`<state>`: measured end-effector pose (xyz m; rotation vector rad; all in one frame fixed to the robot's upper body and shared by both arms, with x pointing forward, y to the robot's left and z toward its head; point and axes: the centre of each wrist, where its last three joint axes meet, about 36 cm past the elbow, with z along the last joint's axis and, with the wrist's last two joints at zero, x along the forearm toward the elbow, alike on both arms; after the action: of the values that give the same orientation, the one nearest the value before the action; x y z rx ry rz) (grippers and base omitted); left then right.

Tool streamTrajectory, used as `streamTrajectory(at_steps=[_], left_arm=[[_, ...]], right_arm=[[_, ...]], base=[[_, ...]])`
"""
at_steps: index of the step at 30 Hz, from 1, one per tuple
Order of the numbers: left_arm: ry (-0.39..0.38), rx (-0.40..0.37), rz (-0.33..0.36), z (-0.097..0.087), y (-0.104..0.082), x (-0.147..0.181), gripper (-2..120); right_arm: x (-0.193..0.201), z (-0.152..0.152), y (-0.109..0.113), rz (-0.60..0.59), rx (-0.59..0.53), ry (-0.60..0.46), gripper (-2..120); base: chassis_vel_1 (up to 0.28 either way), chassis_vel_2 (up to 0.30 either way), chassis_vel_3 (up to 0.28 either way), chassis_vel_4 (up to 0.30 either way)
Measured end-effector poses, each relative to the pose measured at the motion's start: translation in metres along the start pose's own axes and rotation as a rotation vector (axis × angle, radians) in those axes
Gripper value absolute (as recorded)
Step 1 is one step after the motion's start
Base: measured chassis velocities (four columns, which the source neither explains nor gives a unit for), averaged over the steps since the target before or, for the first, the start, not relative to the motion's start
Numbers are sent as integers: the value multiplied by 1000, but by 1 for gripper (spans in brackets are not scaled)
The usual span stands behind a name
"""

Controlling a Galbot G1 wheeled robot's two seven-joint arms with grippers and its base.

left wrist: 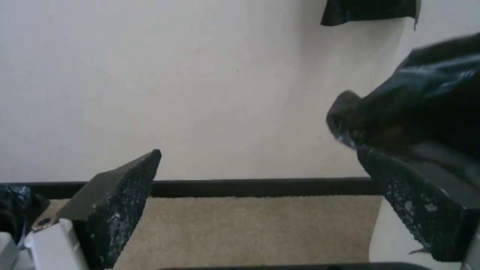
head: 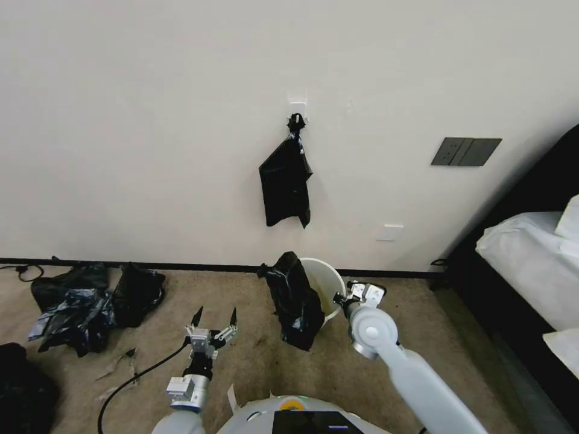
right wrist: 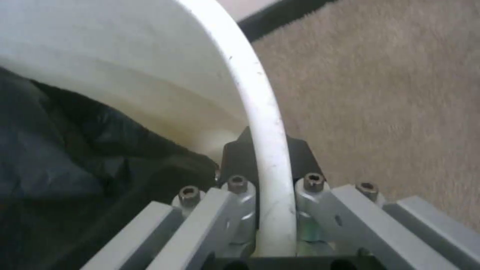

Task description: Place a trash bag onto the trash bin.

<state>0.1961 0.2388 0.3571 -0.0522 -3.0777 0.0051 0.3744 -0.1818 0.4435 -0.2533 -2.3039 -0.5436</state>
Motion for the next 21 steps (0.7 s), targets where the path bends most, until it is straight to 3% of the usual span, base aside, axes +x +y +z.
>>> streamTrajectory(at_steps=[21], left_arm=[[-3,23,2,2,-13,3,100]], right_arm=[[-9,50,12,-2,35,10,6]], base=[[0,0,0,0]])
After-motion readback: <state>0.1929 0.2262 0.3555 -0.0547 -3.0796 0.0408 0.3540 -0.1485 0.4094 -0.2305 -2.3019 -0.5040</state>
